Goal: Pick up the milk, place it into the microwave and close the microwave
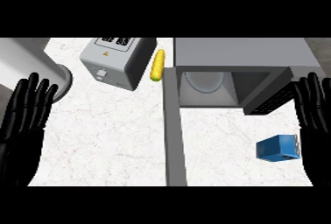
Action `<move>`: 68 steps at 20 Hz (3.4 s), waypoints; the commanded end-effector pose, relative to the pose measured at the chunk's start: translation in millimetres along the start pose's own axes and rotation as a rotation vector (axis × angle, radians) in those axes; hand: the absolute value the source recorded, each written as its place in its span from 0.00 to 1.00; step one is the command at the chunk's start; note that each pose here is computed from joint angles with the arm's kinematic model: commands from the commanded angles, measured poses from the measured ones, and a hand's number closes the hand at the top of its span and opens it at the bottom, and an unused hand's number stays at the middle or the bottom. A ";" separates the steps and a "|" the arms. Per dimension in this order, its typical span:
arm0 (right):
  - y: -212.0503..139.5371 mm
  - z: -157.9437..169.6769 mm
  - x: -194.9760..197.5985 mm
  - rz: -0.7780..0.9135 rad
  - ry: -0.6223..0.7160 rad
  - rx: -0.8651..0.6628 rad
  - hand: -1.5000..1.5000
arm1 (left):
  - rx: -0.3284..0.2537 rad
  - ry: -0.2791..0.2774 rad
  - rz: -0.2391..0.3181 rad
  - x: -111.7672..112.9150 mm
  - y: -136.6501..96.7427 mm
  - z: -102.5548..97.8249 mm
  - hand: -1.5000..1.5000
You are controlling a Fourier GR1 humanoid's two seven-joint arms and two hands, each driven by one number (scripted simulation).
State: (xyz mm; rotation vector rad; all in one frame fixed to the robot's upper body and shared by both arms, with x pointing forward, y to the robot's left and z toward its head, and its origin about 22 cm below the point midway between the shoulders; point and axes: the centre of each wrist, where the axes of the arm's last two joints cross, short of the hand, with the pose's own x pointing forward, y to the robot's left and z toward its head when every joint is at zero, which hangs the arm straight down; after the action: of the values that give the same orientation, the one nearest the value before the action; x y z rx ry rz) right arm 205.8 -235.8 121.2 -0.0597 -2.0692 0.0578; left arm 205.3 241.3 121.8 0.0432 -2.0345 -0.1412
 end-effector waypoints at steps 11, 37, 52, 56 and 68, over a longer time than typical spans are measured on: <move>-13.6 31.4 40.2 -0.291 0.063 0.246 0.00 | 0.101 0.076 0.162 2.2 12.8 22.2 0.00; -47.7 46.8 -20.0 -0.087 0.186 -0.017 0.00 | 0.107 0.075 0.157 3.8 47.5 84.2 0.00; -111.9 100.3 -85.0 -0.009 0.254 -0.101 0.00 | 0.092 0.066 0.143 2.5 52.4 81.1 0.00; -112.5 106.4 -113.8 -0.017 0.283 -0.090 0.00 | 0.096 0.056 0.144 18.2 51.8 96.7 0.00; -115.6 118.0 -148.2 0.007 0.240 -0.041 0.00 | 0.095 0.095 0.166 25.1 51.7 102.6 0.00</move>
State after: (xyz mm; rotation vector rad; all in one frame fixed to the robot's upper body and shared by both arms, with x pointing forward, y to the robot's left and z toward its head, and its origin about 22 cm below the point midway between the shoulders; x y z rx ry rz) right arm 174.9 -364.1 -48.4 -0.0964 -1.8210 0.0108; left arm 103.5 296.6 99.1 -0.0621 -1.9568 0.0564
